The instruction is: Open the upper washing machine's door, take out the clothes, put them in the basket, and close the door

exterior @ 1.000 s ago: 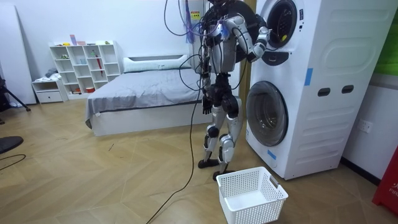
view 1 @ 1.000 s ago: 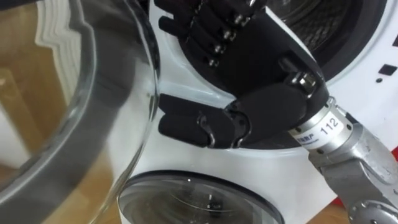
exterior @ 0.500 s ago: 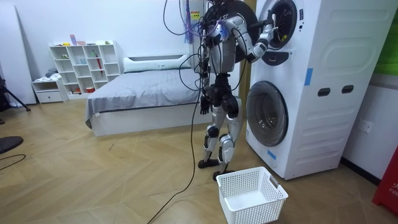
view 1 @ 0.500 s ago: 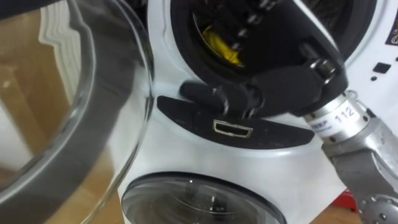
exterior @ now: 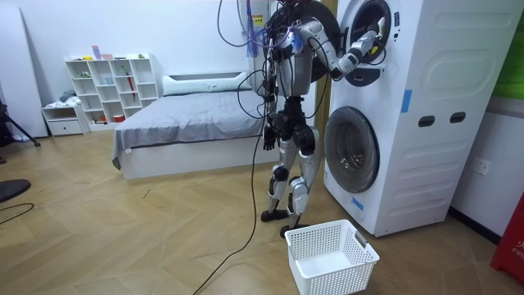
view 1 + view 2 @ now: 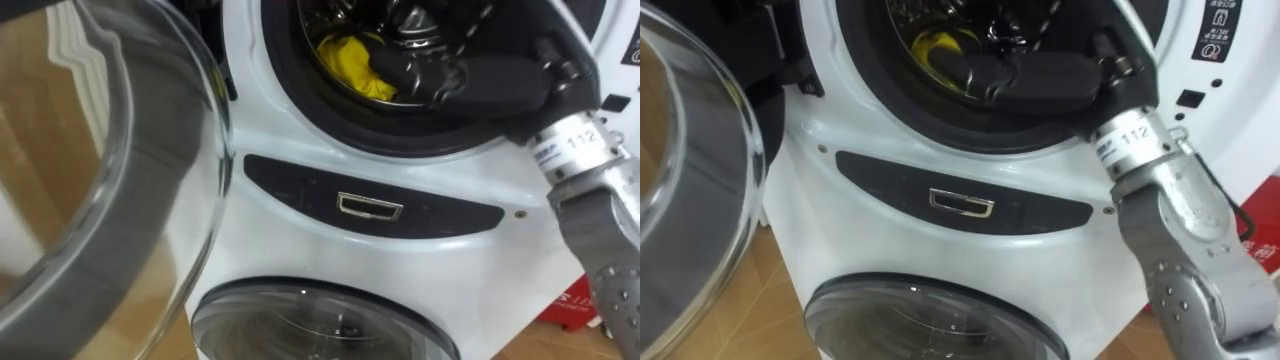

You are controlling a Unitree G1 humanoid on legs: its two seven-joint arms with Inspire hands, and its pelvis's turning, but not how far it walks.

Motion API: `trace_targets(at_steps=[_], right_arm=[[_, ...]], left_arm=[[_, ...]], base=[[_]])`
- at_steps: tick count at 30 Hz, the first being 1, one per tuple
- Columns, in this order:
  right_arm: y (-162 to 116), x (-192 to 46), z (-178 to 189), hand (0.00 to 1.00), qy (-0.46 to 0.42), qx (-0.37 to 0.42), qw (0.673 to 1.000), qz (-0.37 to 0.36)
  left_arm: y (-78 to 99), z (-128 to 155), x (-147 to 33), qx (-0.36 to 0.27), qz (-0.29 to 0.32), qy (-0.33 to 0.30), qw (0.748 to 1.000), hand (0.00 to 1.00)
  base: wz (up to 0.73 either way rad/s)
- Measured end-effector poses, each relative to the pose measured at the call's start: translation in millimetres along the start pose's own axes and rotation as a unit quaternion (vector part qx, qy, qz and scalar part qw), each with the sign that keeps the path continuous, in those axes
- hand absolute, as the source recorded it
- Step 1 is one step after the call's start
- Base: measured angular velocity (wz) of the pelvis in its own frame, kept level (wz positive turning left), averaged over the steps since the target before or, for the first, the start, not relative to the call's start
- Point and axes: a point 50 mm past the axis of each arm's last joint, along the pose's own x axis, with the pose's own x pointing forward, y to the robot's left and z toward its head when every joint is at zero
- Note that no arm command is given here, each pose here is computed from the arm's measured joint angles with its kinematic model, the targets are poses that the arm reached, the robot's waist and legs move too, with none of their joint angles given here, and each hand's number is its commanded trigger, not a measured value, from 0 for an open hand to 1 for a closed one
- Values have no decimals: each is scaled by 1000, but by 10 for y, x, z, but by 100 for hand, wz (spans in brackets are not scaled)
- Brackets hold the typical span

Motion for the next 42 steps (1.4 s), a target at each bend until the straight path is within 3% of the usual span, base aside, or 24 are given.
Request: trace_targets(at_steps=[14, 25, 42], right_arm=[[-157, -15, -217, 0, 61, -52, 997, -9], [-116, 366, -187, 0, 107, -200, 973, 39], [-265, 557, -255, 0, 181, -293, 936, 69]], left_arm=[[30, 32, 0, 33, 8, 3, 999, 0], [45, 95, 6, 45, 7, 9, 999, 0], [118, 156, 15, 37, 5, 15, 999, 0]], base=[[2], [10], [2]])
